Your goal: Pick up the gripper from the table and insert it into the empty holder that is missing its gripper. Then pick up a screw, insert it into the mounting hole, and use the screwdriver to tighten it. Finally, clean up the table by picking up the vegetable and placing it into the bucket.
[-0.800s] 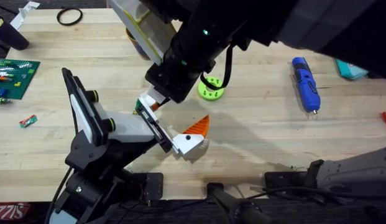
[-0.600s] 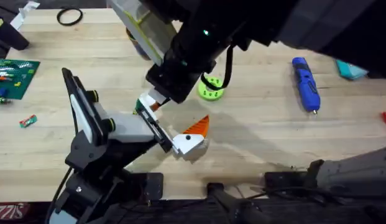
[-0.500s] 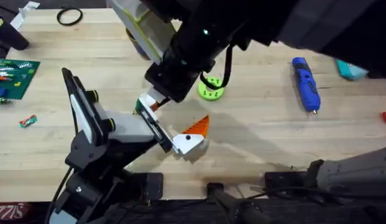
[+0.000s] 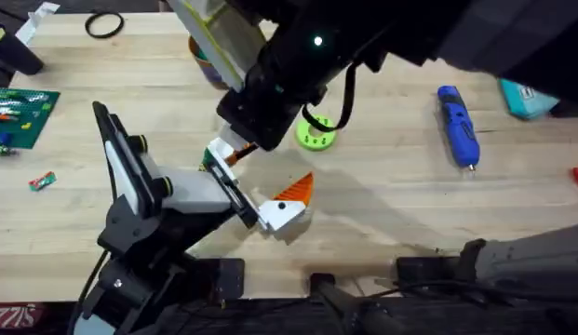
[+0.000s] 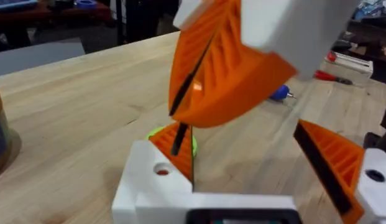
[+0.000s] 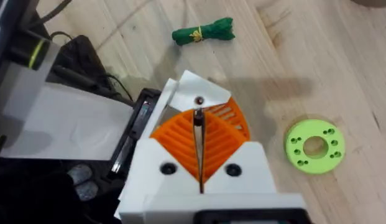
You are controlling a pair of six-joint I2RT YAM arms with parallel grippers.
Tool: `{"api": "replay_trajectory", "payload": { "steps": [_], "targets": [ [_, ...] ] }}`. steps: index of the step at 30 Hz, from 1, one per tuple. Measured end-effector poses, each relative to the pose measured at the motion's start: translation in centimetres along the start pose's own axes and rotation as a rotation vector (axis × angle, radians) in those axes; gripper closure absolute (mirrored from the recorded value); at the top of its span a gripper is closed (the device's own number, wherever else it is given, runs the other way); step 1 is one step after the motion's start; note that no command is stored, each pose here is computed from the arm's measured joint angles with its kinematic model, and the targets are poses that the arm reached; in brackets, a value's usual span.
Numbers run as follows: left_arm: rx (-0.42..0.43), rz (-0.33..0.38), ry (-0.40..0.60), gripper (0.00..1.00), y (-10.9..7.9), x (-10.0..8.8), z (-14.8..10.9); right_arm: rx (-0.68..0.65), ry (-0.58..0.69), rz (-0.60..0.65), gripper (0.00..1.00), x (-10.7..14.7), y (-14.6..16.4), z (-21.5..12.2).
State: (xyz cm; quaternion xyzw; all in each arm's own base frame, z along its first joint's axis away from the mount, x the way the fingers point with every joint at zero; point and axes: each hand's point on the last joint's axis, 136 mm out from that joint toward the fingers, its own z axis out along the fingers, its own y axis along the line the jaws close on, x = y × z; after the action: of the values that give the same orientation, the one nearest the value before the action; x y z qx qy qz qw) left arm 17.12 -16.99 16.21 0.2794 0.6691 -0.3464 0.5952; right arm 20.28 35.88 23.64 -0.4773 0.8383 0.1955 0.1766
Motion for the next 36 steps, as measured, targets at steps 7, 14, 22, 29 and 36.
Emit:
{"api": "replay_trajectory", "payload": {
  "steps": [7, 14, 22, 29, 36],
  "targets": [
    [0.000, 0.000, 0.000, 0.016, 0.0, 0.0, 0.0, 0.000, -0.003, -0.001, 0.996, -0.2, -0.1, 0.3],
    [0.000, 0.000, 0.000, 0.016, 0.0, 0.0, 0.0, 0.000, -0.003, 0.000, 0.996, -0.2, -0.1, 0.5],
    [0.000, 0.000, 0.000, 0.016, 0.0, 0.0, 0.0, 0.000, 0.016, 0.003, 0.996, -0.1, -0.2, 1.3],
    [0.000, -0.007, 0.000, 0.016, 0.0, 0.0, 0.0, -0.001, 0.019, 0.004, 0.996, -0.1, -0.3, 1.6],
    [0.000, -0.007, 0.000, 0.016, 0.0, 0.0, 0.0, -0.009, 0.020, 0.004, 0.996, -0.1, -0.2, 1.6]
  ]
}}
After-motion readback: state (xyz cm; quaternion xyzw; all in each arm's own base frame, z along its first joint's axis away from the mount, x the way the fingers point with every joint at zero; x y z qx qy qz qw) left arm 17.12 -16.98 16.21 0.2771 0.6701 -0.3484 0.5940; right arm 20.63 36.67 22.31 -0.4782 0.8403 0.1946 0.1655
